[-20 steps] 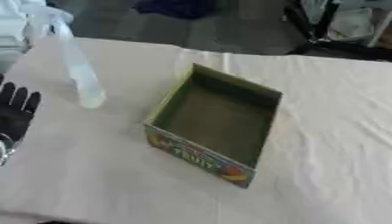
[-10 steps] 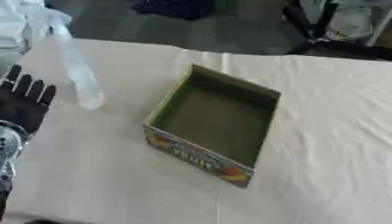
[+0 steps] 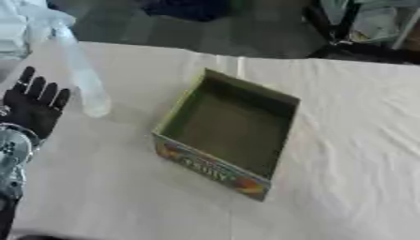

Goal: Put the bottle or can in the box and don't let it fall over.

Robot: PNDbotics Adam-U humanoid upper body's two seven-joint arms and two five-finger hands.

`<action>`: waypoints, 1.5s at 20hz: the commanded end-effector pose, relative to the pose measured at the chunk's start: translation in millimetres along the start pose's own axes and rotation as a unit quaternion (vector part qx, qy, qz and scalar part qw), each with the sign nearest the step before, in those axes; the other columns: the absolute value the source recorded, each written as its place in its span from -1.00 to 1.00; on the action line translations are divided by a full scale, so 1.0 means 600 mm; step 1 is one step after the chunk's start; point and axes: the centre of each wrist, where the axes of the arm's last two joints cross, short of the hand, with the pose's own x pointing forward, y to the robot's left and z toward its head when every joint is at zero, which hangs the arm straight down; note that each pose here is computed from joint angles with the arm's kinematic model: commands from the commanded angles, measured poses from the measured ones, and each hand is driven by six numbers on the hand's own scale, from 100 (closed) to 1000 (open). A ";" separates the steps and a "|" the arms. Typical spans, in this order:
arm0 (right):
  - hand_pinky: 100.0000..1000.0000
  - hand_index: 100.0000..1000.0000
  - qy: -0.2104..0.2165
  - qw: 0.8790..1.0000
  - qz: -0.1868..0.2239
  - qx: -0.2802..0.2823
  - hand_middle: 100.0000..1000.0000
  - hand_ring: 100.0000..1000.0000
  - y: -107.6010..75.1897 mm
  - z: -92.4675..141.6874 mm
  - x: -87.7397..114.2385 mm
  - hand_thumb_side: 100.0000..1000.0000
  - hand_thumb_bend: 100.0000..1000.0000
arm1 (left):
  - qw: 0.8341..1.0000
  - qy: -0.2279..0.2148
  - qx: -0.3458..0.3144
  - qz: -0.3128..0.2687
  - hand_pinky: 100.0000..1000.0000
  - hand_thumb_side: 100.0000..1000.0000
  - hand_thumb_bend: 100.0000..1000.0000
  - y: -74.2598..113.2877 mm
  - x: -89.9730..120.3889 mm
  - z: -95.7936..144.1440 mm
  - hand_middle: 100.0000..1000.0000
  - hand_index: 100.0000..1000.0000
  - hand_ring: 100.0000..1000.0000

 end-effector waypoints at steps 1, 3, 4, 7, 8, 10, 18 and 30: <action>0.96 0.65 -0.014 1.000 -0.004 0.000 0.84 0.83 -0.002 -0.007 0.010 -0.28 -0.16 | 1.000 0.006 -0.020 0.003 -1.00 1.00 0.14 -0.020 0.007 0.004 -1.00 1.00 -1.00; 0.96 0.65 -0.014 1.000 -0.004 0.000 0.84 0.83 -0.002 -0.007 0.010 -0.28 -0.16 | 1.000 0.010 -0.022 0.012 -1.00 1.00 0.10 -0.023 0.005 0.003 -1.00 1.00 -1.00; 0.96 0.65 -0.015 1.000 -0.005 0.000 0.84 0.83 -0.002 -0.007 0.011 -0.28 -0.16 | 1.000 0.011 -0.022 0.017 -1.00 1.00 0.10 -0.023 0.004 0.002 -1.00 1.00 -1.00; 0.96 0.66 -0.015 1.000 -0.005 -0.001 0.84 0.83 -0.001 -0.007 0.011 -0.27 -0.17 | 0.999 0.013 -0.020 0.032 -1.00 1.00 0.10 -0.026 -0.001 -0.004 -1.00 1.00 -1.00; 0.96 0.66 -0.016 1.000 -0.006 -0.001 0.84 0.83 -0.001 -0.007 0.012 -0.27 -0.17 | 0.999 0.013 -0.019 0.036 -1.00 1.00 0.11 -0.027 -0.003 -0.006 -1.00 1.00 -1.00; 0.96 0.66 -0.016 1.000 -0.007 -0.001 0.84 0.83 -0.001 -0.008 0.012 -0.27 -0.17 | 0.999 0.011 -0.017 0.043 -1.00 1.00 0.12 -0.030 -0.006 -0.010 -1.00 1.00 -1.00; 0.96 0.66 -0.016 1.000 -0.006 -0.002 0.84 0.83 -0.003 -0.007 0.012 -0.27 -0.18 | 0.999 0.005 0.000 0.042 -1.00 1.00 0.16 -0.038 -0.020 -0.022 -1.00 1.00 -1.00; 0.97 0.65 -0.013 1.000 -0.006 0.002 0.84 0.83 -0.001 -0.007 0.011 -0.27 -0.18 | 0.998 -0.053 0.006 0.022 -1.00 1.00 0.18 -0.033 -0.018 -0.047 -1.00 0.98 -1.00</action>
